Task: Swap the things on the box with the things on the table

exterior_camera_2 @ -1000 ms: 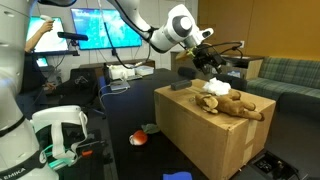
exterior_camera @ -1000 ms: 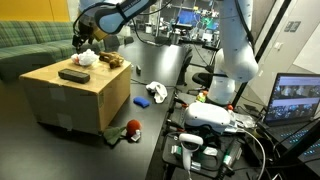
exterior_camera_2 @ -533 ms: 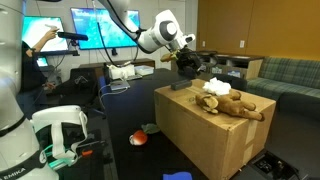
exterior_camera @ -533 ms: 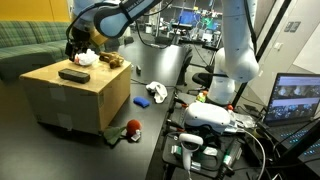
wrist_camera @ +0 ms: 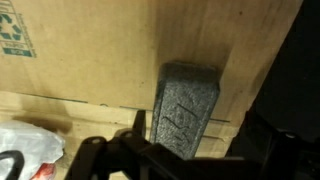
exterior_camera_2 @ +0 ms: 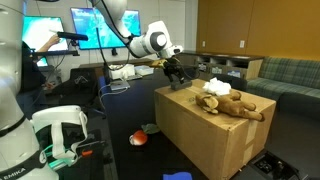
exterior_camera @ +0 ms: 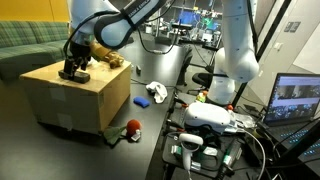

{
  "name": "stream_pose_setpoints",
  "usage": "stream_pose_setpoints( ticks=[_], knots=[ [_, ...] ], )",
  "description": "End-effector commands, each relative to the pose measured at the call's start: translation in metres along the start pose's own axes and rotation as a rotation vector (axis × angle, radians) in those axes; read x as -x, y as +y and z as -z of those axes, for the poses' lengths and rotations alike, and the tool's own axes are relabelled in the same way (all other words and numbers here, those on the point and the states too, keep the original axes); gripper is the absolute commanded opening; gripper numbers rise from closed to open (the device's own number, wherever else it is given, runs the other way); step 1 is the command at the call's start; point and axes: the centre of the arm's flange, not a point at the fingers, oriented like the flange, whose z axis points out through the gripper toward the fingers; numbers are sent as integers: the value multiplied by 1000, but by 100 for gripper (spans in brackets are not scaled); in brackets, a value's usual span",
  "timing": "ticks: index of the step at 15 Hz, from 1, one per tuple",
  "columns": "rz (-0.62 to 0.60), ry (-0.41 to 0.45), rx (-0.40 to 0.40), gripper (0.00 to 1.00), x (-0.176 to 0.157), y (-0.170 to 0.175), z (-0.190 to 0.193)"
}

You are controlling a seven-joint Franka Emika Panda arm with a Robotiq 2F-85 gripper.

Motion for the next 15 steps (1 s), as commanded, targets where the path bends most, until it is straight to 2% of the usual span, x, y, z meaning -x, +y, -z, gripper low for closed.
stream_pose_setpoints(
  ticks=[1, 5, 11, 12, 13, 15],
  knots=[
    [25, 4, -30, 100, 2, 3, -7],
    [44, -7, -7, 100, 3, 5, -22],
    [71, -16, -16, 100, -2, 7, -27],
    [79, -13, -18, 95, -2, 7, -27],
    [85, -10, -17, 74, -2, 7, -26],
    [96, -13, -17, 70, -2, 9, -26]
  ],
)
